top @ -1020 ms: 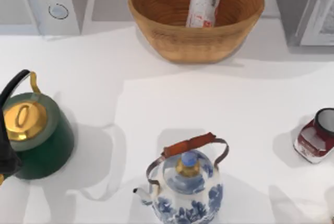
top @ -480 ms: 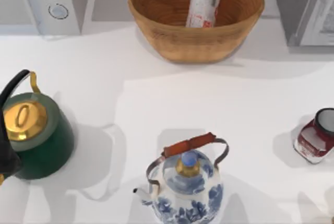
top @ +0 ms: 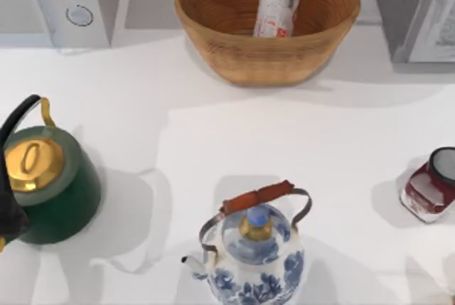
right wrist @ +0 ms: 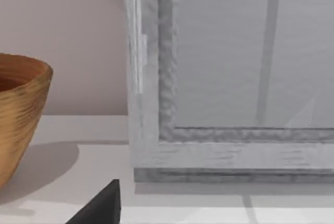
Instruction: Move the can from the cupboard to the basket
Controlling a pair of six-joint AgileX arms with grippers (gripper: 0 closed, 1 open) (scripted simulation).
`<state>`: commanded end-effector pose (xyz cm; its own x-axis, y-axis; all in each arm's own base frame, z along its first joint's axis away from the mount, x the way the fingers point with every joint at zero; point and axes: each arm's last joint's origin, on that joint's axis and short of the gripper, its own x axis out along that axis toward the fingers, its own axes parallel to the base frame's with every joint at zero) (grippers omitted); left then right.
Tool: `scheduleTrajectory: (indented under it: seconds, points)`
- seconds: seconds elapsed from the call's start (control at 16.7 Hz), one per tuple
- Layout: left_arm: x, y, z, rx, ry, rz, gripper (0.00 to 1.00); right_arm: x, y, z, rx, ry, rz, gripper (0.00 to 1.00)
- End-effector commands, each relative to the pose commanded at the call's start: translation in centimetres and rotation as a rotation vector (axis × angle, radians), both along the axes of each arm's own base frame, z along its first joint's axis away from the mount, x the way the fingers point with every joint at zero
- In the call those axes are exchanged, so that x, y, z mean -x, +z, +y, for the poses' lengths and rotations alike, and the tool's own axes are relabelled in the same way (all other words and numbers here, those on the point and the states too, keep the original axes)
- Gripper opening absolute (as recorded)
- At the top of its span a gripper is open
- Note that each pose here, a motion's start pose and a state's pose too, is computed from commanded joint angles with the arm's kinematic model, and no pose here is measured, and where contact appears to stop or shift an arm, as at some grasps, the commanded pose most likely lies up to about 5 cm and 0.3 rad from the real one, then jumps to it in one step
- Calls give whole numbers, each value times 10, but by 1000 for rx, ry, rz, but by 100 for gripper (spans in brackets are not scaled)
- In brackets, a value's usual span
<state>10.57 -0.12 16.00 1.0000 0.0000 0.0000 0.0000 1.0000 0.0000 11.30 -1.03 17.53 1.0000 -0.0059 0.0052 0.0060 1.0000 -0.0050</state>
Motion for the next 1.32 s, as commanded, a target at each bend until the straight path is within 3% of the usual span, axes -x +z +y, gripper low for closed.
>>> scheduleTrajectory:
  seconds: [0.3,0.6,1.02,1.32]
  points:
    - [0,0,0,0,0,0,100,-23,27,-27,14,9,-24,100]
    - [0,0,0,0,0,0,100,-51,37,-82,33,26,-38,100]
    - [0,0,0,0,0,0,100,-52,6,-172,25,12,-16,100]
    - [0,0,0,0,0,0,100,-41,-14,-191,-5,9,4,100]
